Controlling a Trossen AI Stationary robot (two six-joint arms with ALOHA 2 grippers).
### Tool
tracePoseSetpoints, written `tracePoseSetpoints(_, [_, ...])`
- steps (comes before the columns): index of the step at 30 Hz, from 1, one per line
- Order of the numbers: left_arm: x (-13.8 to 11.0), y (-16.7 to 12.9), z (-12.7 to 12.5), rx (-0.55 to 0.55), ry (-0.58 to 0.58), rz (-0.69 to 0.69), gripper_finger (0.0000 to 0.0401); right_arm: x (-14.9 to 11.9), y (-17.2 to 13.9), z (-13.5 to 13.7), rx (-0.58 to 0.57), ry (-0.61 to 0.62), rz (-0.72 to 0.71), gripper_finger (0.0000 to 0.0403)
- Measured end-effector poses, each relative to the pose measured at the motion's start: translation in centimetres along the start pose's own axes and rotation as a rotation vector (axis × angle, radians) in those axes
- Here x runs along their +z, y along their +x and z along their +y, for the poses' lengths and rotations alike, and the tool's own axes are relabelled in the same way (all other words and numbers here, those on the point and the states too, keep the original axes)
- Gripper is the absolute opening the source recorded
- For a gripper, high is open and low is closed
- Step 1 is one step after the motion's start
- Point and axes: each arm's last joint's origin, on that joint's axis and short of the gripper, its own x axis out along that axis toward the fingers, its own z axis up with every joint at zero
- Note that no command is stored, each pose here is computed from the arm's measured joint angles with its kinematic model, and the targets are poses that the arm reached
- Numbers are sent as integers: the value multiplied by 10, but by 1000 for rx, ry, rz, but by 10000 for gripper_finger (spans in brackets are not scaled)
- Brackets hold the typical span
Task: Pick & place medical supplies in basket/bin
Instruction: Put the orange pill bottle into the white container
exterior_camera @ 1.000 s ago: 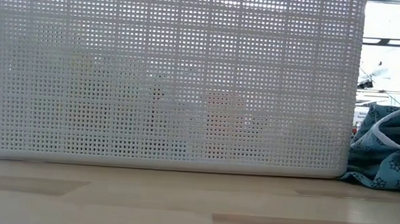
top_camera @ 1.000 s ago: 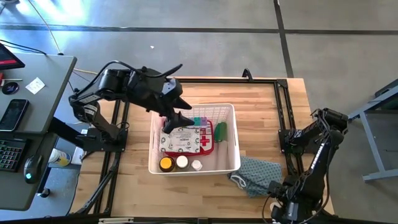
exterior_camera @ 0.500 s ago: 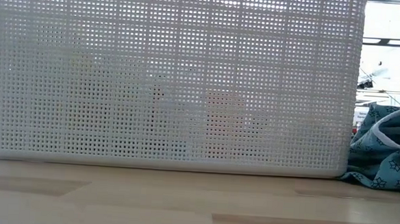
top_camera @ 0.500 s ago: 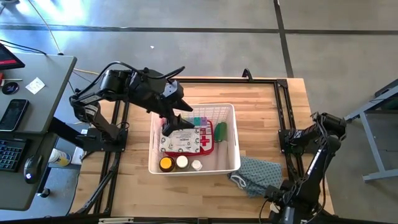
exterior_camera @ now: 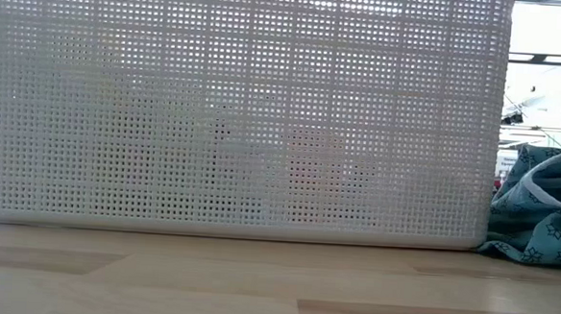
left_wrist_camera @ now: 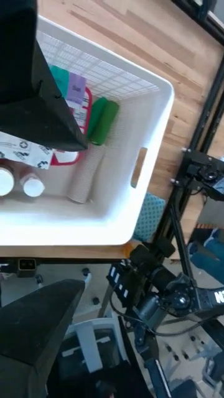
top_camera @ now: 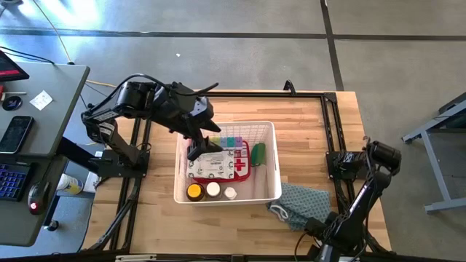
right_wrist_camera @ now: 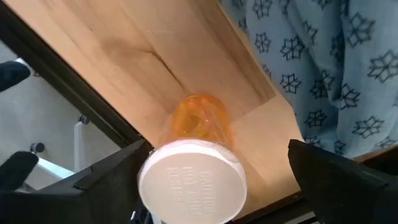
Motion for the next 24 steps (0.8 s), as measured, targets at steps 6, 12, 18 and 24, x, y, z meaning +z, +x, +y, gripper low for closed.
tracePoseSetpoints(6, [-4, 0, 2, 7, -4, 50, 385, 0, 4, 1, -15, 55, 20, 362])
tracePoseSetpoints(12, [-5, 0, 2, 5, -4, 57, 385, -1, 4, 2, -12, 76, 49, 330])
tracePoseSetpoints(18, [-6, 0, 2, 10, -4, 62, 385, -2, 4, 6, 33, 69, 65, 284])
tracePoseSetpoints(24, [-6, 0, 2, 10, -5, 62, 385, -4, 4, 9, 58, 66, 112, 229])
